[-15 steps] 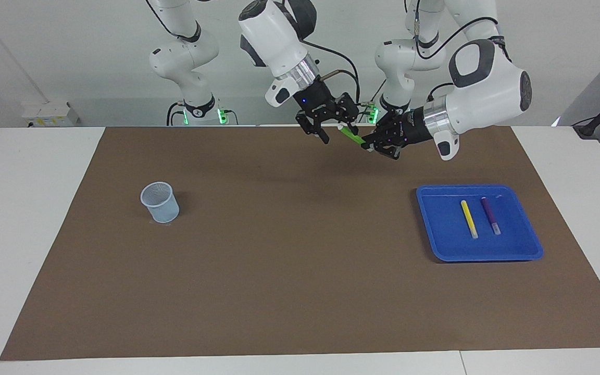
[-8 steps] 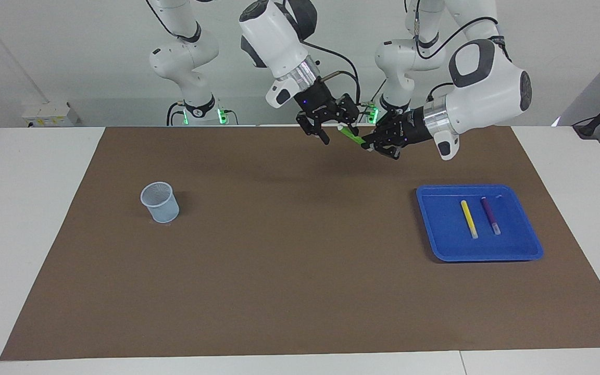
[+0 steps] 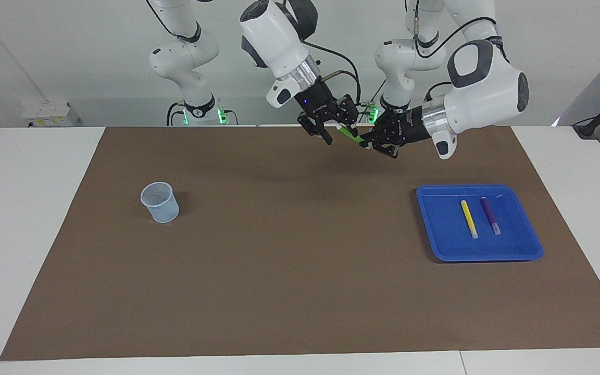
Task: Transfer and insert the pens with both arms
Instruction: 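Grasp the green pen with the right gripper and open the left gripper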
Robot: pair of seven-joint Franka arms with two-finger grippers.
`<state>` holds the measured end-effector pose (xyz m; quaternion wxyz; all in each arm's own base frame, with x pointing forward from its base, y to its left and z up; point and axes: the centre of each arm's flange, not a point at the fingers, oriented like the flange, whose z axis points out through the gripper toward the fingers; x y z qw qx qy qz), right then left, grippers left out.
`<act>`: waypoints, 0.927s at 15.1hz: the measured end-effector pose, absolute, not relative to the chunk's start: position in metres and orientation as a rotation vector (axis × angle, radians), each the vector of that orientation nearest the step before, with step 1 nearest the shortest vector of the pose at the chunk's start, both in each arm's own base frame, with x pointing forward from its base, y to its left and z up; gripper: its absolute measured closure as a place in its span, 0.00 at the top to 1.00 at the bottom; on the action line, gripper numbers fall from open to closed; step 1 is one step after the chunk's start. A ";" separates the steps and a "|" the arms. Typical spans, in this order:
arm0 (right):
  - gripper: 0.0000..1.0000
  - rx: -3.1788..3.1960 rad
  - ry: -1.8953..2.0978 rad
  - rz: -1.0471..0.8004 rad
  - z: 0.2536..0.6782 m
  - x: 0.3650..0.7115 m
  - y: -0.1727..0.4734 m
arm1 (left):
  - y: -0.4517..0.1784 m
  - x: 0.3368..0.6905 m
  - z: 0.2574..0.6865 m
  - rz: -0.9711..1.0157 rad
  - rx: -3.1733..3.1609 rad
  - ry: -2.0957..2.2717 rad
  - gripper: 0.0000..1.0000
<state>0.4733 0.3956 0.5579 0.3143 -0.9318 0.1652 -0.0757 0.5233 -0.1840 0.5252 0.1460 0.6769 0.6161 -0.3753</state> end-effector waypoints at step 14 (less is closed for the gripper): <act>0.51 -2.462 0.409 -0.200 0.557 0.470 0.400 | -0.188 0.523 0.526 -1.099 1.920 1.802 0.16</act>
